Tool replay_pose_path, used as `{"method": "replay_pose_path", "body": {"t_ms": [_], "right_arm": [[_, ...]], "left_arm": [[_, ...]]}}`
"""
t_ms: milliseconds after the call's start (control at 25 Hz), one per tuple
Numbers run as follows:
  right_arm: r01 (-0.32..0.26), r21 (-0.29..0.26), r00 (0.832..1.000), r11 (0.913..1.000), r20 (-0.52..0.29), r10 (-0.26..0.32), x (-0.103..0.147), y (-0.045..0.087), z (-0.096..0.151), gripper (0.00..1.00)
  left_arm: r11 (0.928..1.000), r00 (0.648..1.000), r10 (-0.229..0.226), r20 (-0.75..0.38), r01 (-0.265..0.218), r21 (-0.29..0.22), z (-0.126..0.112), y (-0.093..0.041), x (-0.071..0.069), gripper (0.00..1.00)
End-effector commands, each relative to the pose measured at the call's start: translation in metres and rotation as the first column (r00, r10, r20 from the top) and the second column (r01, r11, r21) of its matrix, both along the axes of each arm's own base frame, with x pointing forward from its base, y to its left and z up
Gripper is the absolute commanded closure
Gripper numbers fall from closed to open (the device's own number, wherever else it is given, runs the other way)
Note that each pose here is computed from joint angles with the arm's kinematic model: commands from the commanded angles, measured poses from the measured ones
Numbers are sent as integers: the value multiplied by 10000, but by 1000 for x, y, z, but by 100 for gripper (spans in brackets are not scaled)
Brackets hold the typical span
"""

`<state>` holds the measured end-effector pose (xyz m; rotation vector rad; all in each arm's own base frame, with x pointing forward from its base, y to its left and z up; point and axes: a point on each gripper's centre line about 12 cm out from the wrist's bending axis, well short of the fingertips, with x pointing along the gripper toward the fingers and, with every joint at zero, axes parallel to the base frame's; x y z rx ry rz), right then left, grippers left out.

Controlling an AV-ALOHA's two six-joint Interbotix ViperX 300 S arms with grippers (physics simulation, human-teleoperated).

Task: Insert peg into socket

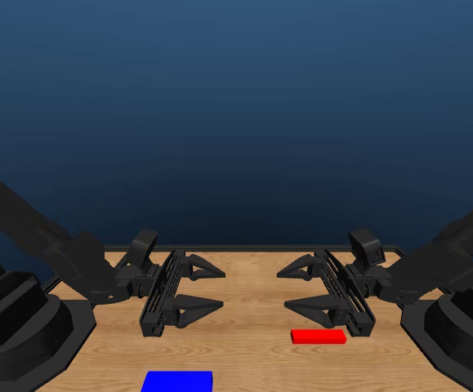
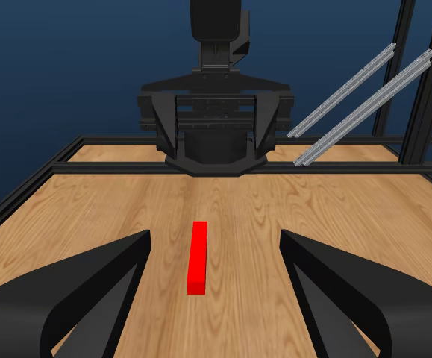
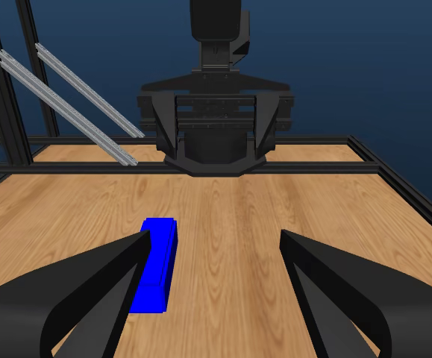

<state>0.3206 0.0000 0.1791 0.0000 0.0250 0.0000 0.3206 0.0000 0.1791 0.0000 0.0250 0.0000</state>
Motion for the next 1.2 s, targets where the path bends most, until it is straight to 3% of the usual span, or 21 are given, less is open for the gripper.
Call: {"method": "replay_pose_path", "body": {"t_ms": [40,360,440,520,600,680,720,800,840,880,960,1000,1040,1080,1120,1160,1200], "right_arm": [[410,1720,9952,9842,-950,-249,3,10,0,0],[472,2070,9876,9772,-1562,-146,5,19,0,0],[415,2083,9816,9772,-1911,-10,8,24,-2,0],[407,2094,9769,9770,-2137,51,8,27,-5,0],[401,2125,9739,9763,-2269,94,9,29,-6,0],[478,2257,9695,9730,-2450,92,8,29,-10,0],[496,2288,9695,9722,-2448,81,8,29,-11,0],[544,2354,9667,9704,-2559,79,8,29,-13,0],[526,2354,9658,9705,-2589,104,7,30,-15,0],[510,2373,9660,9701,-2581,124,8,31,-14,0],[539,2395,9646,9694,-2636,115,8,31,-15,0],[490,2386,9651,9699,-2614,155,9,32,-14,0],[448,2388,9644,9700,-2638,204,9,34,-14,0],[438,2394,9635,9699,-2669,223,9,35,-14,0],[435,2417,9623,9694,-2709,244,8,35,-15,0],[487,2442,9583,9685,-2848,236,5,35,-18,0],[474,2478,9610,9676,-2757,236,5,35,-16,0]], "left_arm": [[9916,9795,-361,1984,598,-1147,28,-26,6,0],[9882,9709,-258,2382,607,-1404,31,-40,-6,0],[9831,9946,-103,1030,289,-1809,10,-47,-5,0],[9698,9992,85,-394,-178,-2432,-9,-52,-5,0],[9594,9818,-7,-1900,-529,-2770,-31,-61,-11,0],[9593,9630,-69,-2695,-697,-2736,-45,-68,-17,0],[9513,9538,-42,-3004,-888,-2952,-49,-70,-21,0],[9507,9310,-159,-3646,-989,-2940,-64,-76,-31,0],[9412,9368,-248,-3489,-957,-3240,-59,-81,-28,0],[9398,9307,-226,-3650,-1048,-3254,-65,-84,-31,0],[9289,9054,-199,-4240,-1401,-3428,-74,-84,-36,0],[9301,8787,-84,-4773,-1683,-3264,-87,-81,-43,0],[9269,8529,97,-5221,-2035,-3152,-99,-79,-47,0],[9133,8170,392,-5754,-2628,-3110,-114,-72,-54,0],[9085,8016,250,-5973,-2676,-3210,-120,-77,-56,0],[8869,7853,337,-6182,-3087,-3437,-128,-76,-58,0],[8867,7624,330,-6463,-3207,-3330,-135,-76,-59,0]]}}
